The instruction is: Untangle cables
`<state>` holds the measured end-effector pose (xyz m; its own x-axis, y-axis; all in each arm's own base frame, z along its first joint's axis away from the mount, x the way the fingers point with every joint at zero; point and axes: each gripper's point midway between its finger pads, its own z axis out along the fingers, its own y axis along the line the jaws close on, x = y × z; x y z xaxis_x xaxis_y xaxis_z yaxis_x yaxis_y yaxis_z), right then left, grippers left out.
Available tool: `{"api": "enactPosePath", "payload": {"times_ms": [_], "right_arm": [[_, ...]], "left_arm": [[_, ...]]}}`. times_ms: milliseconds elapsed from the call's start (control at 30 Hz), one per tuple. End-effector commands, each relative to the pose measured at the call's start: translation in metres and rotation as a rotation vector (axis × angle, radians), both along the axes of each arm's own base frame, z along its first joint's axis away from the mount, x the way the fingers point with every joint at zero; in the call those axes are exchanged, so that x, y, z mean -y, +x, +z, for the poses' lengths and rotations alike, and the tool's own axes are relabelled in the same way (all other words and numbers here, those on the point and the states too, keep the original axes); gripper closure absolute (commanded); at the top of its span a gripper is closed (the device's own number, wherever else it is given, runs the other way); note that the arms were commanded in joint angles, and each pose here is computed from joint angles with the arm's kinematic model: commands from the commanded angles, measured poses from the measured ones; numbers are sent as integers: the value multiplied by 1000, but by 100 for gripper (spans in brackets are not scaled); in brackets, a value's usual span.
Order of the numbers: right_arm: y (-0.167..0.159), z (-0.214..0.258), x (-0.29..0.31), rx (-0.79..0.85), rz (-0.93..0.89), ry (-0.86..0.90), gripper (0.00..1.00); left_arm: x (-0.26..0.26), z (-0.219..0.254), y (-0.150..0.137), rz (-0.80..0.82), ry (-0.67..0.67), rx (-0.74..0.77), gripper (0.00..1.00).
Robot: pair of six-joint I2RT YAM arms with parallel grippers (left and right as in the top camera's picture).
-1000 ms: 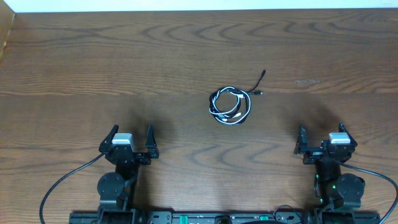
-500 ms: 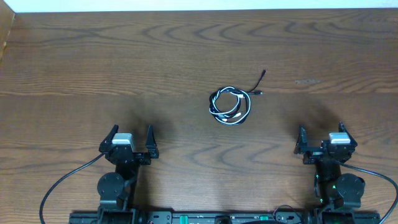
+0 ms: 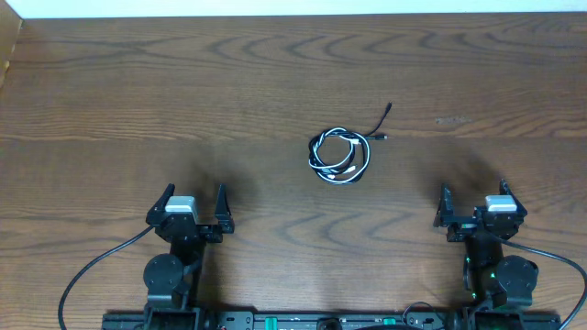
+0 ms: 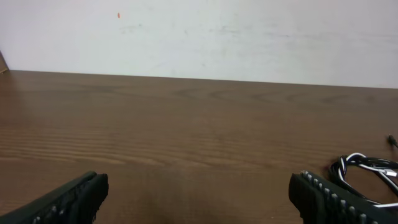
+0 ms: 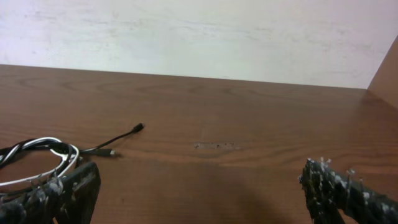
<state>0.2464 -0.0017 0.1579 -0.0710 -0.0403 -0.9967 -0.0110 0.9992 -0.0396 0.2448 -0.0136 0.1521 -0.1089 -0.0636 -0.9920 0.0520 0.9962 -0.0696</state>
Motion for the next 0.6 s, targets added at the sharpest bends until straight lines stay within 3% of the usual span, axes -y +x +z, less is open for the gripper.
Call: {"api": "enactPosePath", "payload": {"times_ms": [0, 367, 567], "right_arm": [[0, 0, -5, 1, 23, 20, 1], [0, 10, -11, 35, 55, 136, 1], [-4, 42, -21, 28, 115, 140, 1]], "left_arm": [[0, -16, -1, 0, 11, -52, 2], [6, 14, -2, -34, -26, 14, 2], [8, 70, -2, -44, -25, -68, 2]]}}
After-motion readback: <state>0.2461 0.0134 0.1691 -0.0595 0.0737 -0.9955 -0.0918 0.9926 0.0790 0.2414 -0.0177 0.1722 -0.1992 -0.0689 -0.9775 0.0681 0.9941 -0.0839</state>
